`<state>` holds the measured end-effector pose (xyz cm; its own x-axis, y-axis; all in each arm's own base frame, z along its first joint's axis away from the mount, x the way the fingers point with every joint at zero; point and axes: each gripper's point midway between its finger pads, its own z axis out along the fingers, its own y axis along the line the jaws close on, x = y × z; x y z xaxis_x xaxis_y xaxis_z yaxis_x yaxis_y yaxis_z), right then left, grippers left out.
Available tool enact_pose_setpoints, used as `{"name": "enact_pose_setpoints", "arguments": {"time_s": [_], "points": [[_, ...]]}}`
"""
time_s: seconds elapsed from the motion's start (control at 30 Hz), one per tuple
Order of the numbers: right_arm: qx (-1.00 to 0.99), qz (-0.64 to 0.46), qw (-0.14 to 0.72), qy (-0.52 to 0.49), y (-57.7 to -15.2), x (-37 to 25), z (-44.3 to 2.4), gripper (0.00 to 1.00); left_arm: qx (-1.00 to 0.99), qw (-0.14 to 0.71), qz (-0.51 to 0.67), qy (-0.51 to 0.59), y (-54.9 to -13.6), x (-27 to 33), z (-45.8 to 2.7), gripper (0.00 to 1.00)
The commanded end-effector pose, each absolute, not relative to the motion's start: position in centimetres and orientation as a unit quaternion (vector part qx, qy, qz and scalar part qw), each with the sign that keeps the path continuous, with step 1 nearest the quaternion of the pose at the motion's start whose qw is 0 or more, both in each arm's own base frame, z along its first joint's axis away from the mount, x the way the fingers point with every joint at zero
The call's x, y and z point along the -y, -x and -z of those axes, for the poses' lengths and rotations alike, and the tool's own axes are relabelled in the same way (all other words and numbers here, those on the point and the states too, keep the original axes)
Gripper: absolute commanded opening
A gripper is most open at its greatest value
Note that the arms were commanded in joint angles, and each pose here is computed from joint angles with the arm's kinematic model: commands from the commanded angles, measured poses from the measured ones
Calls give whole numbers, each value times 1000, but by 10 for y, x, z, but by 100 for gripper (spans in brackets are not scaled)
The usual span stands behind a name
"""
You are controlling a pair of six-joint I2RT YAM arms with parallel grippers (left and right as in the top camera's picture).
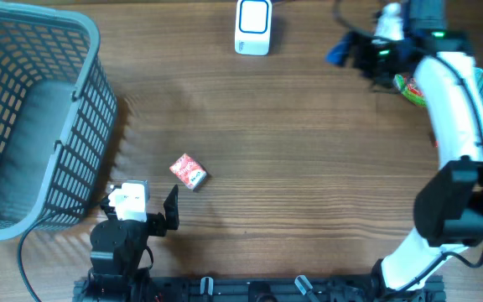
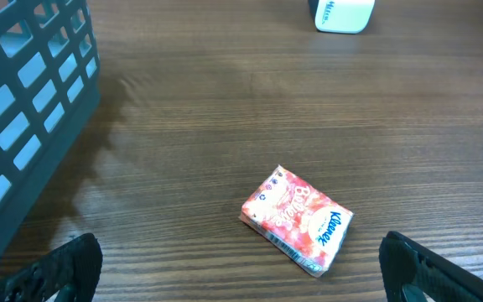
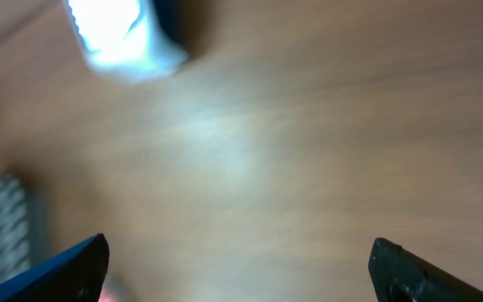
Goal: Scan the item barcode
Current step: 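Carry the Haribo bag to the far right and release it, then move the right gripper to the red Kleenex pack and grasp it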
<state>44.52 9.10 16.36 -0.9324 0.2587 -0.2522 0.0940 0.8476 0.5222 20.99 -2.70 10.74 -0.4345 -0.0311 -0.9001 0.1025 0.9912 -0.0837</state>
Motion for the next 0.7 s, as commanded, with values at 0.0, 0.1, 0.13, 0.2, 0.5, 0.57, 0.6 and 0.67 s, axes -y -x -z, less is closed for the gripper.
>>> {"name": "enact_pose_setpoints", "arguments": {"time_s": [0.0, 0.1, 0.13, 0.2, 0.5, 0.57, 0.6, 0.67], "points": [[-934, -324, 32, -150, -400, -168, -158, 100, -844, 533, 56, -25, -210, 25, -106, 100], [-936, -321, -16, -146, -371, -217, -150, 100, -844, 533, 56, -25, -210, 25, -106, 100], [-936, -317, -36, -150, -359, -233, -146, 100, -844, 533, 56, -25, -210, 25, -106, 100], [-931, -305, -79, -184, -335, -257, -139, 100, -844, 533, 56, -25, -210, 25, -106, 100], [-946, -260, -64, -183, -280, -333, -87, 81, -844, 533, 56, -25, -210, 25, -106, 100], [-944, -235, -63, -222, -269, -333, -69, 85, -844, 533, 56, -25, -210, 25, -106, 100], [-942, -234, -60, -232, -266, -334, -61, 90, -844, 533, 56, -25, -210, 25, -106, 100], [-940, -250, -51, -228, -267, -339, -53, 91, -844, 533, 56, -25, -210, 25, -106, 100]]}}
